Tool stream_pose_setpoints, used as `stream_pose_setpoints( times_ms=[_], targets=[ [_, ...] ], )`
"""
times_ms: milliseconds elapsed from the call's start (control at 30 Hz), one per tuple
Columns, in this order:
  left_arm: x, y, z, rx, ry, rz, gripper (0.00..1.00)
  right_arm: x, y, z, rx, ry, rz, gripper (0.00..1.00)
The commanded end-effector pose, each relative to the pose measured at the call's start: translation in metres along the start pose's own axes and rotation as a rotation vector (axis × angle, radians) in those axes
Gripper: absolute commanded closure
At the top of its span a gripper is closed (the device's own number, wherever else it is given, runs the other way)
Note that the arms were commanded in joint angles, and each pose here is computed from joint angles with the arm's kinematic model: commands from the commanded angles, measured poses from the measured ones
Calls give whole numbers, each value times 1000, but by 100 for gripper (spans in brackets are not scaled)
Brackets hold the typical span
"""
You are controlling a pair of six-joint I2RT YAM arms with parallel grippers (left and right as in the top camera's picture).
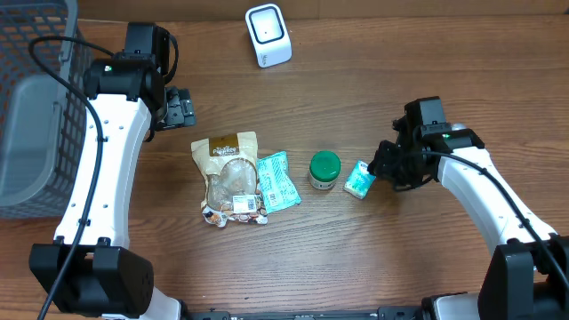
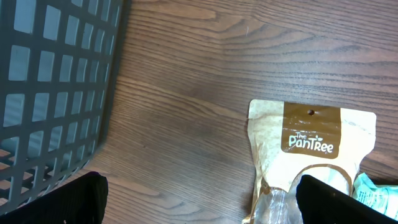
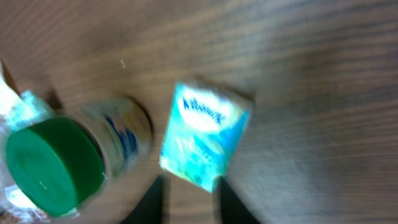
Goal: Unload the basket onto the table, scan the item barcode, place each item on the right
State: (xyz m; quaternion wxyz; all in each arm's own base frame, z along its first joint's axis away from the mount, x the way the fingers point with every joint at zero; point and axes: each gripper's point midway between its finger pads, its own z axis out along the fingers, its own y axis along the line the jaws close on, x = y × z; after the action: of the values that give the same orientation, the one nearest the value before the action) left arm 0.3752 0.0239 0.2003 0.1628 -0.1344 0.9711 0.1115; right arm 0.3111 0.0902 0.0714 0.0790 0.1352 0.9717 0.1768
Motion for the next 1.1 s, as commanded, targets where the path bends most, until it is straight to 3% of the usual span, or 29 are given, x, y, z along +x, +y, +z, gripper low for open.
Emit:
stream_pose_setpoints(
  times_ms=[0,400,800,1067],
  targets=[
    [-5,3,-2,-11,-12,0,0,-12,2,1,-8,-49,-12,95],
    [-5,3,-1,-11,-12,0,0,-45,-5,17,20,-209,-55,96],
    [-5,3,-1,-11,-12,0,0,-14,-29,44,93,-46,-4,96],
    [-5,3,-1,-11,-12,0,0,39,-51,38,190,165,58,94]
  ],
)
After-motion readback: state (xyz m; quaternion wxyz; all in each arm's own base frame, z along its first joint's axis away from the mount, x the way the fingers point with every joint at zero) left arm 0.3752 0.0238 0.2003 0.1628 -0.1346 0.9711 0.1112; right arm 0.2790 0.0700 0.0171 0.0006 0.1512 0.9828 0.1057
